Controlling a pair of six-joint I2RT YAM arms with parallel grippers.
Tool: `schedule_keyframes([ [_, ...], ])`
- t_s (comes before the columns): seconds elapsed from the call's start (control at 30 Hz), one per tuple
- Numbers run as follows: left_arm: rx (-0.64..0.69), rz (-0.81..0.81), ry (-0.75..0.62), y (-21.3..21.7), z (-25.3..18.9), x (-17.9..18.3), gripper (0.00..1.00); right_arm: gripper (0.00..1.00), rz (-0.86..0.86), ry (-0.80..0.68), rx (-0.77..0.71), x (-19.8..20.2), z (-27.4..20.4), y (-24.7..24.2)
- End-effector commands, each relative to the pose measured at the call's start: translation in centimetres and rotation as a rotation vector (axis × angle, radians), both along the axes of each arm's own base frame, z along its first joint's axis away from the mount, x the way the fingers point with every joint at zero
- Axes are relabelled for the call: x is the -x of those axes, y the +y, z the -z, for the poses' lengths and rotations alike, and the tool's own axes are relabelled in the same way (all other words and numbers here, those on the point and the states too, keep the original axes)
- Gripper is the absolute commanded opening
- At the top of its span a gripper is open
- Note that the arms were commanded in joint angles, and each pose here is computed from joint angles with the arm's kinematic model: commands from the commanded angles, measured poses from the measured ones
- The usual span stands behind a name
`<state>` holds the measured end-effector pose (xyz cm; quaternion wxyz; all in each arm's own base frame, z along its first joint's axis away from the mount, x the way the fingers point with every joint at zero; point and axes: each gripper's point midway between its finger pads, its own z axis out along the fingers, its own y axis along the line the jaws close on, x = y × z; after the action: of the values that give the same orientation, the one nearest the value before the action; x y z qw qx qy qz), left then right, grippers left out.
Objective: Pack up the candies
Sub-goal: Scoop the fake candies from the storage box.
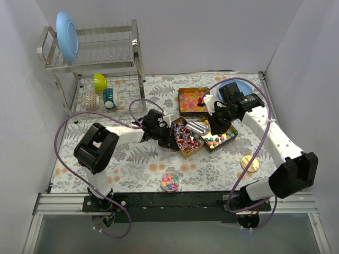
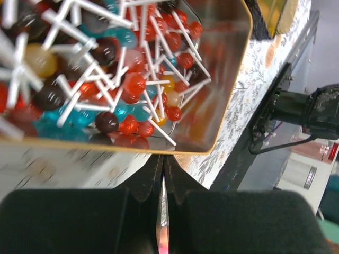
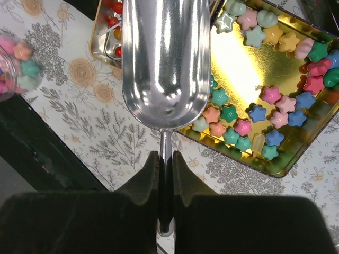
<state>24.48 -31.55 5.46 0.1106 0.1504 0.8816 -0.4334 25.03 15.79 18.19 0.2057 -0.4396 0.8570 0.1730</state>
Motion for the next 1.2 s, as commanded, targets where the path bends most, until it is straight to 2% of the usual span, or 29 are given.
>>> schedule_keyframes([
  [0.0,0.112,0.118,-0.067,-4.4,-2.5,0.1,0.0,0.01,-0.087,-0.051,0.067,0.6,-0.3,-1.4],
  [0.13,0.109,0.136,-0.089,-4.4,-4.2,-0.2,0.0,0.01,-0.154,-0.033,0.111,0.9,0.2,-2.0],
  [0.3,0.071,0.102,-0.14,-0.7,-6.4,-0.7,0.0,0.01,-0.208,-0.036,0.203,-0.1,0.7,-2.7],
  [0.4,0.0,-0.032,-0.3,2.3,-7.7,-3.9,0.0,0.01,-0.241,-0.011,0.245,-0.3,1.0,-2.8],
  [0.43,-0.08,-0.119,-0.374,3.8,-7.4,-5.8,0.0,0.01,-0.248,0.029,0.273,0.0,1.6,-3.1],
  [0.57,-0.203,-0.217,-0.511,5.3,-6.5,-9.9,0.0,0.01,-0.267,0.065,0.352,-0.5,2.0,-3.2],
  [0.73,-0.315,-0.298,-0.536,6.0,-4.6,-13.4,0.0,0.01,-0.277,0.042,0.451,-1.8,1.9,-2.9],
  [0.93,-0.36,-0.346,-0.542,6.2,-2.7,-15.1,0.0,0.01,-0.355,0.033,0.563,-0.4,3.0,-2.4],
  [1.17,-0.255,-0.303,-0.424,4.3,-0.5,-13.3,0.0,0.01,-0.334,0.039,0.656,-0.5,3.6,-3.4],
])
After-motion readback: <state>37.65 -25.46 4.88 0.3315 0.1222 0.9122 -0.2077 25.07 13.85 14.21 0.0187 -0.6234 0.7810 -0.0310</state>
